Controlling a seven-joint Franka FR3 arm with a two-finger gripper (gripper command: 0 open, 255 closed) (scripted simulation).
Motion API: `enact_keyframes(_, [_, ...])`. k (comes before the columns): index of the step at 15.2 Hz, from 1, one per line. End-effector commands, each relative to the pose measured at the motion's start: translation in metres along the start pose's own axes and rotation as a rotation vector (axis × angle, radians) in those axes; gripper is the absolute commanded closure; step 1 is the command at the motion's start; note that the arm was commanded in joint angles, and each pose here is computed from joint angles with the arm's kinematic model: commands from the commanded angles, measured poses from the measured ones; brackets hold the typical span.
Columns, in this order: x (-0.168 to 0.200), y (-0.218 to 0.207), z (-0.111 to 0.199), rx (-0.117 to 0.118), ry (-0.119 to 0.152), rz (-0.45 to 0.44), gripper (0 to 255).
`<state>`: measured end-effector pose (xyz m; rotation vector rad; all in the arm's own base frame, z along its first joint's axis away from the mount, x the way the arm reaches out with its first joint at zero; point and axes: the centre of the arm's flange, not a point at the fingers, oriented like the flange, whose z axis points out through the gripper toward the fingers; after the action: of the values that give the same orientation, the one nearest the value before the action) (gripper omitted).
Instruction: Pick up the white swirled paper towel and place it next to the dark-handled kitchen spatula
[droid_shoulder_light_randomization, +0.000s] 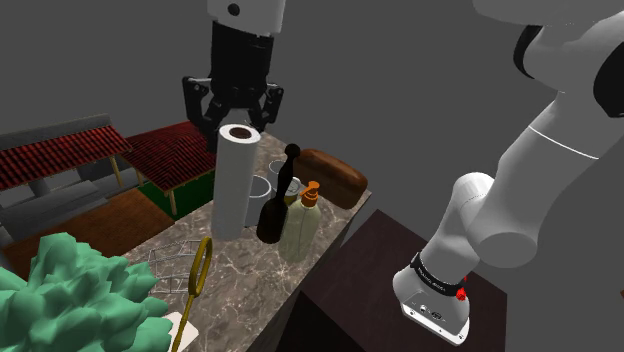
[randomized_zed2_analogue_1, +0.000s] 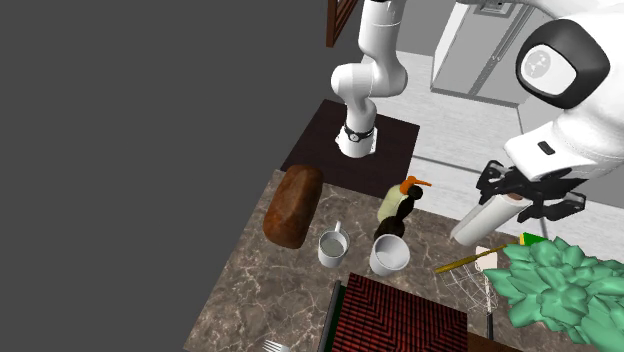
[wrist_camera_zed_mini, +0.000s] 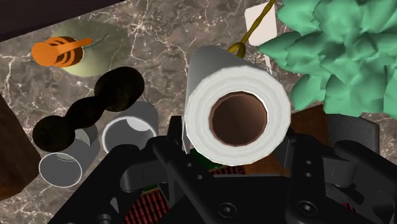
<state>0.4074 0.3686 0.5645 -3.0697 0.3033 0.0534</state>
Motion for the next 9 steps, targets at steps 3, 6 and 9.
enact_keyframes(3, [-0.001,0.002,0.023,0.000,0.000,0.000,255])
enact_keyframes(6, [0.000,0.003,0.039,0.000,0.000,0.000,255])
enact_keyframes(9, [0.001,0.004,0.054,0.000,0.000,0.000,255])
